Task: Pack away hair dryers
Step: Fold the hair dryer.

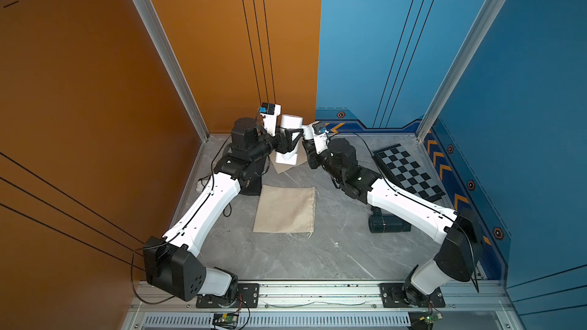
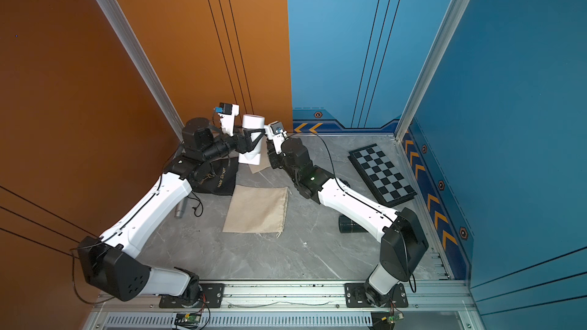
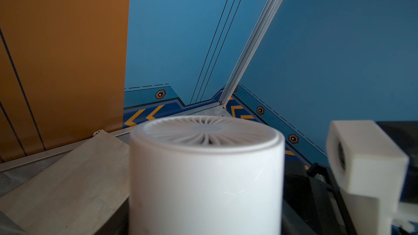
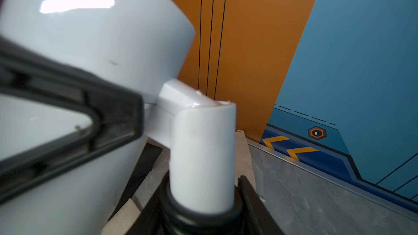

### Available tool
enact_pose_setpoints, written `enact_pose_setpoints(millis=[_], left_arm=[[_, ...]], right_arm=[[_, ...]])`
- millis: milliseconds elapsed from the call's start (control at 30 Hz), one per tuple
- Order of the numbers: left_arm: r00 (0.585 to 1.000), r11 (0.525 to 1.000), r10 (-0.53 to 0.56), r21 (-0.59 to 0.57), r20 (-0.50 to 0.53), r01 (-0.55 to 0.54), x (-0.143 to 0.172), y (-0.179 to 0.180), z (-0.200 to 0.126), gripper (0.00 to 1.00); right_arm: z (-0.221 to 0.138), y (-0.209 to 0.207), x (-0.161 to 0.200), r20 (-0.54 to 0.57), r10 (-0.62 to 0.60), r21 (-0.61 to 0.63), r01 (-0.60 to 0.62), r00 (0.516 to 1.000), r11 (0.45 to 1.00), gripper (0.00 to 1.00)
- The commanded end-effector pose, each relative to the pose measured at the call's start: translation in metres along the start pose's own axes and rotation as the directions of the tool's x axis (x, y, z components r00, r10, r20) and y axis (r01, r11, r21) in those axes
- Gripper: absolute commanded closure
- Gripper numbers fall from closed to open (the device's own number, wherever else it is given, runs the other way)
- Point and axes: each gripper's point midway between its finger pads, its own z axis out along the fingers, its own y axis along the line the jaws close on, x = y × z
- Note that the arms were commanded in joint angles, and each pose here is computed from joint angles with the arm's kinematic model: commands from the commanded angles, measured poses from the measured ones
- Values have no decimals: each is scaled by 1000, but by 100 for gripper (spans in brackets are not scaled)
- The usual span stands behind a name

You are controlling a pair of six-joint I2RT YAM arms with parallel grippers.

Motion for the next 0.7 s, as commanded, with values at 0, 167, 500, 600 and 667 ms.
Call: enact_pose_setpoints(millis=[0,167,500,600,667], left_arm=[[999,985,28,168,47,-36,-4,-51,-1,100],[996,988,3,154,91,-17,-7,-46,4,100],[993,991,3,133,122,-19,-6,-43,14,100],[993,990,2,136,121,-18,-5,-43,17,100],[992,991,14,133,125,-31,-5,-43,16,100]], right_arm=[[-9,39,-53,80,320,-176,-303,944,937,84],[-1,39,-49,84,478,-181,-458,875,870,85],[-4,3,-45,186,744,-220,-711,642,668,67],[-2,0,-45,163,780,-237,-744,604,625,54],[-4,-3,-43,140,772,-229,-738,620,635,35]])
